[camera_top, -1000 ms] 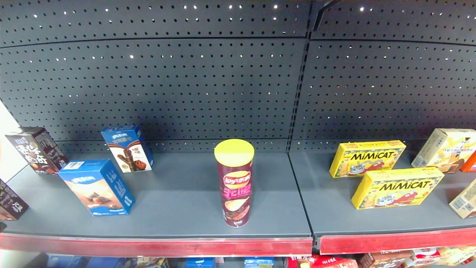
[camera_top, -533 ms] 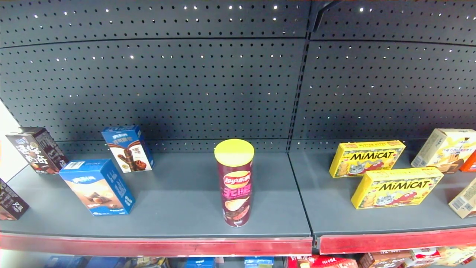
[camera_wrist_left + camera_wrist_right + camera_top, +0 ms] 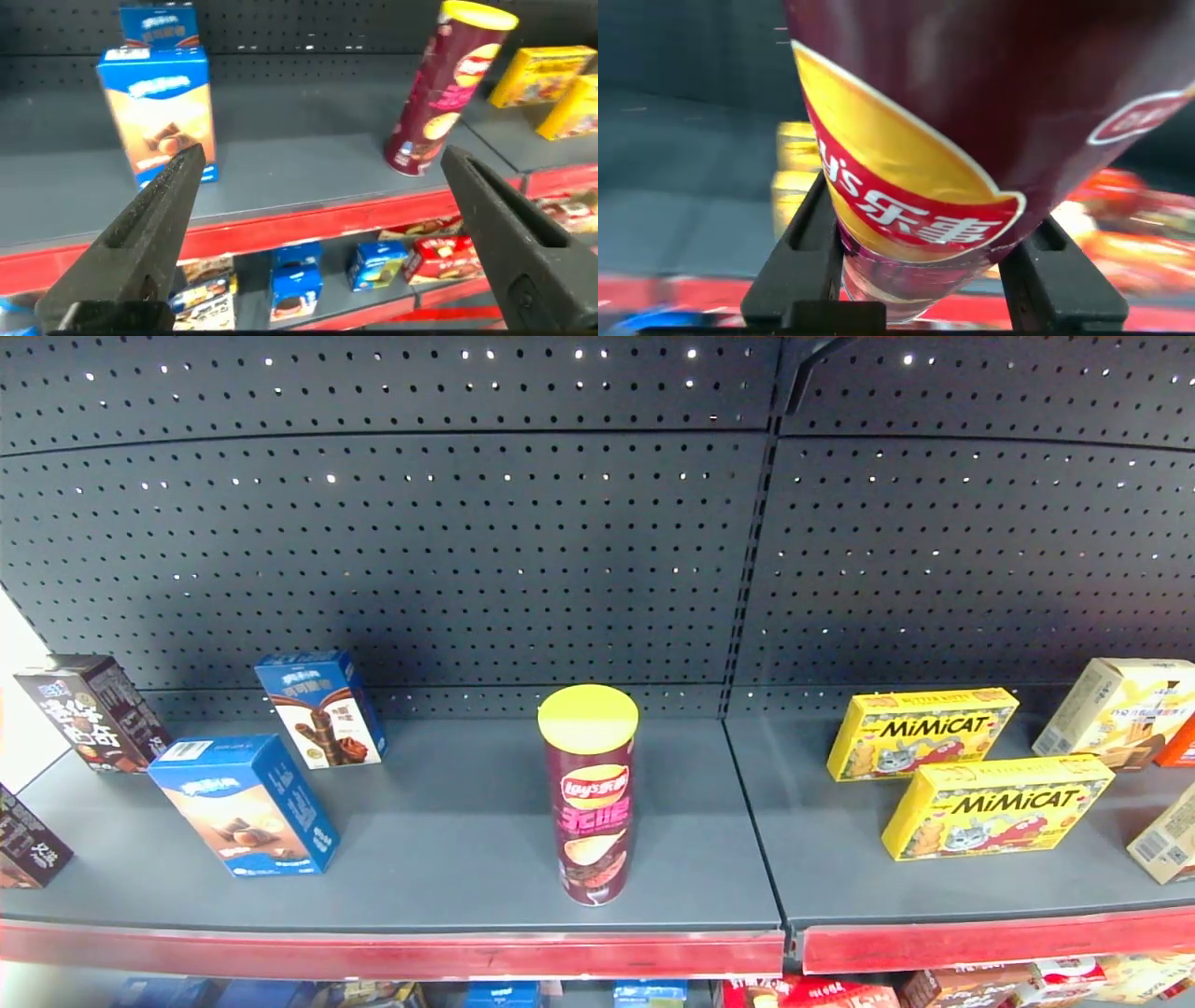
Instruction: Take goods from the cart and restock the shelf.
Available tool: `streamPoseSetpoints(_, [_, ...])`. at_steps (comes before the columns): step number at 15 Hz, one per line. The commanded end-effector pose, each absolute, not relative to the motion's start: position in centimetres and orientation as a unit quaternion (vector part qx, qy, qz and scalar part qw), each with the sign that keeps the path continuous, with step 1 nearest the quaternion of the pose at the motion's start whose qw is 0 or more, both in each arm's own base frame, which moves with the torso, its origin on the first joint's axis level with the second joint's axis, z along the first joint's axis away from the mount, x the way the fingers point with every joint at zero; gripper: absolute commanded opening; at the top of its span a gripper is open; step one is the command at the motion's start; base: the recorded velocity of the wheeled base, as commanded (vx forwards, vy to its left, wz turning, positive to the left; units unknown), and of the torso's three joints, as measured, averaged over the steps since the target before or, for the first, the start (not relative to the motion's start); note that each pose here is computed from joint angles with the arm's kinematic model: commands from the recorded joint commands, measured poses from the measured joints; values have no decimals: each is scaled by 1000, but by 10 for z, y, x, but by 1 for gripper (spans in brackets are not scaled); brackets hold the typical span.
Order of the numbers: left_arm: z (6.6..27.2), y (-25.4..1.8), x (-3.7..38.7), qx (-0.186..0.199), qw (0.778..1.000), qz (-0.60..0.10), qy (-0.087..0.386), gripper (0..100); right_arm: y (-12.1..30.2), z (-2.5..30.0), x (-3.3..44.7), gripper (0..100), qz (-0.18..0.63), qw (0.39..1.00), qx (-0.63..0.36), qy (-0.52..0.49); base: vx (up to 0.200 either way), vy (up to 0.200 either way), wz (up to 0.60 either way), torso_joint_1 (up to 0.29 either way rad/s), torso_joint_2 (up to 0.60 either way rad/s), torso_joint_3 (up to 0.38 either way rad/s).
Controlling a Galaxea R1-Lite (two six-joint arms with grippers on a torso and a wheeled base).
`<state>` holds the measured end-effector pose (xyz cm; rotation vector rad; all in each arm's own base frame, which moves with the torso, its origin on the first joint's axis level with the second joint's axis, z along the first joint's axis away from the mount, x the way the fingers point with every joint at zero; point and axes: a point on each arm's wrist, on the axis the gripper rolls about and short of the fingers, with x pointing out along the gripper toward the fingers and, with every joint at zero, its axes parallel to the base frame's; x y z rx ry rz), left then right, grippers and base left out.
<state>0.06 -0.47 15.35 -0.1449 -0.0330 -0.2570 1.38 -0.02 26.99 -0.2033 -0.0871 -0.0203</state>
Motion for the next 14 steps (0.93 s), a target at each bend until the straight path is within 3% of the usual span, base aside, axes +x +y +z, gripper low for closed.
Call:
streamPoseSetpoints(1, [151,-4,5,-74,991,-107,5,100,8,271,52,0,73,994,-80,13,0,0,0,0,0,0])
streamPoseSetpoints(8, [152,-4,10,-74,990,-97,64,100,75,282,147,0,229,972,-46,16,0,0,0,0,0,0])
streamPoseSetpoints(14, [178,-5,22,-21,993,-101,55,100,125,270,230,0,275,961,-33,22,0,0,0,0,0,0])
